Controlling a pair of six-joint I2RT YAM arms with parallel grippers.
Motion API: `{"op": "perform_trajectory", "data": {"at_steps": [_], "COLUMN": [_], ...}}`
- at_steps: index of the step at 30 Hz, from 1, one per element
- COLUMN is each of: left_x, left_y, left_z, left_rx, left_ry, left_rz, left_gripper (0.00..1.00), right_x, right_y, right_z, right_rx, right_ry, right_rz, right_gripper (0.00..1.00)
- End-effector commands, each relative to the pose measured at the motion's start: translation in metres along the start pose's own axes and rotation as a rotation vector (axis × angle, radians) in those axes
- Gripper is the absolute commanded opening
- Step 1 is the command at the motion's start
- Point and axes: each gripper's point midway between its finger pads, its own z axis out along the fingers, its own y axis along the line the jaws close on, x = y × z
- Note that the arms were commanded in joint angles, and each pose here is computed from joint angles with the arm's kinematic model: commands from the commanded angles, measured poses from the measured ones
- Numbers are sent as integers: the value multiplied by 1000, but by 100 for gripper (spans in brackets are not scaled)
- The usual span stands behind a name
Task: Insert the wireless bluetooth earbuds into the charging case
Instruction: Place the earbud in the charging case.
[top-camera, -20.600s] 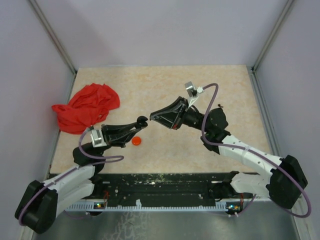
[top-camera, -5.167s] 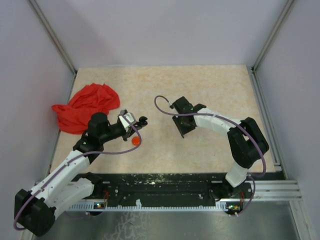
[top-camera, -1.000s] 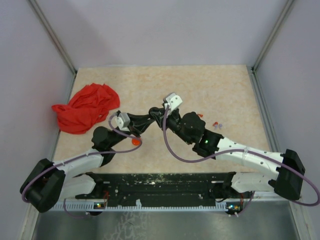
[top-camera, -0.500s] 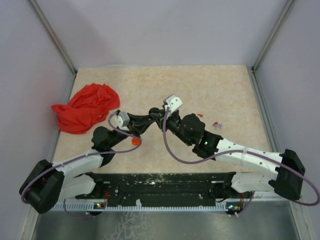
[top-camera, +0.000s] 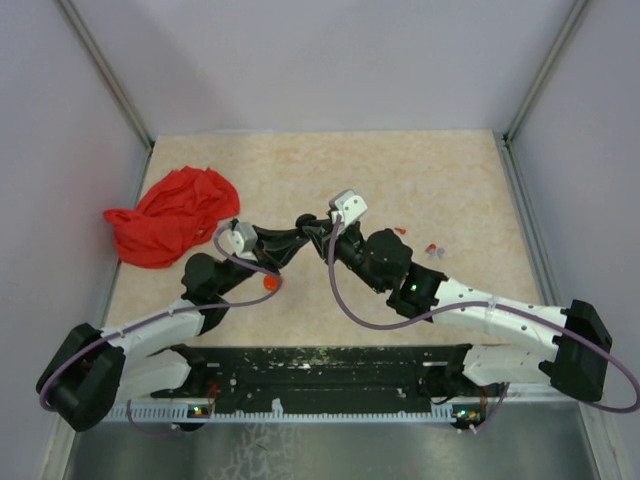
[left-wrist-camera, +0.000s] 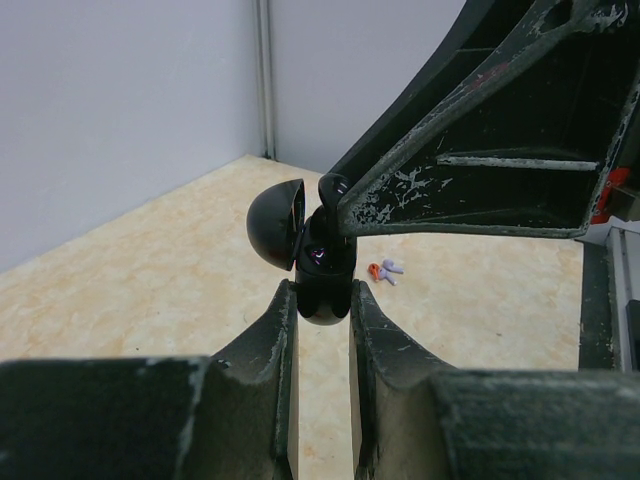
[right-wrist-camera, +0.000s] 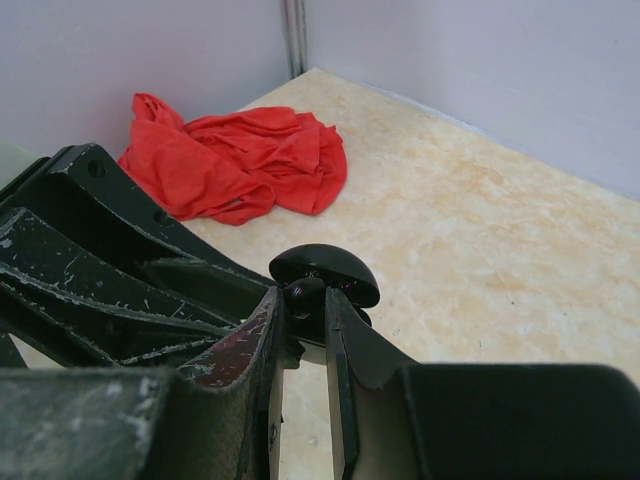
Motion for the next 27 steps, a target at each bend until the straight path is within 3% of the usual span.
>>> {"op": "perform_trajectory", "data": {"at_steps": [1,9,27], "left_x": [-13,-17,-12], "left_y": [-2,3,7], "left_z": [2,6,7], "left_rx": [3,-25,-39], "left_ry": [-37,-41,-38], "left_rz": [-10,-28,29], "left_gripper": [0,0,0], "right_x": [-23,-11,-5], "right_y": [-1,2,10], "right_z": [-4,-1,3], "right_rx": [16,8,-2], "right_ry": [-64,-18,78], "right_rz": [2,5,66], "right_gripper": [7,8,22]}}
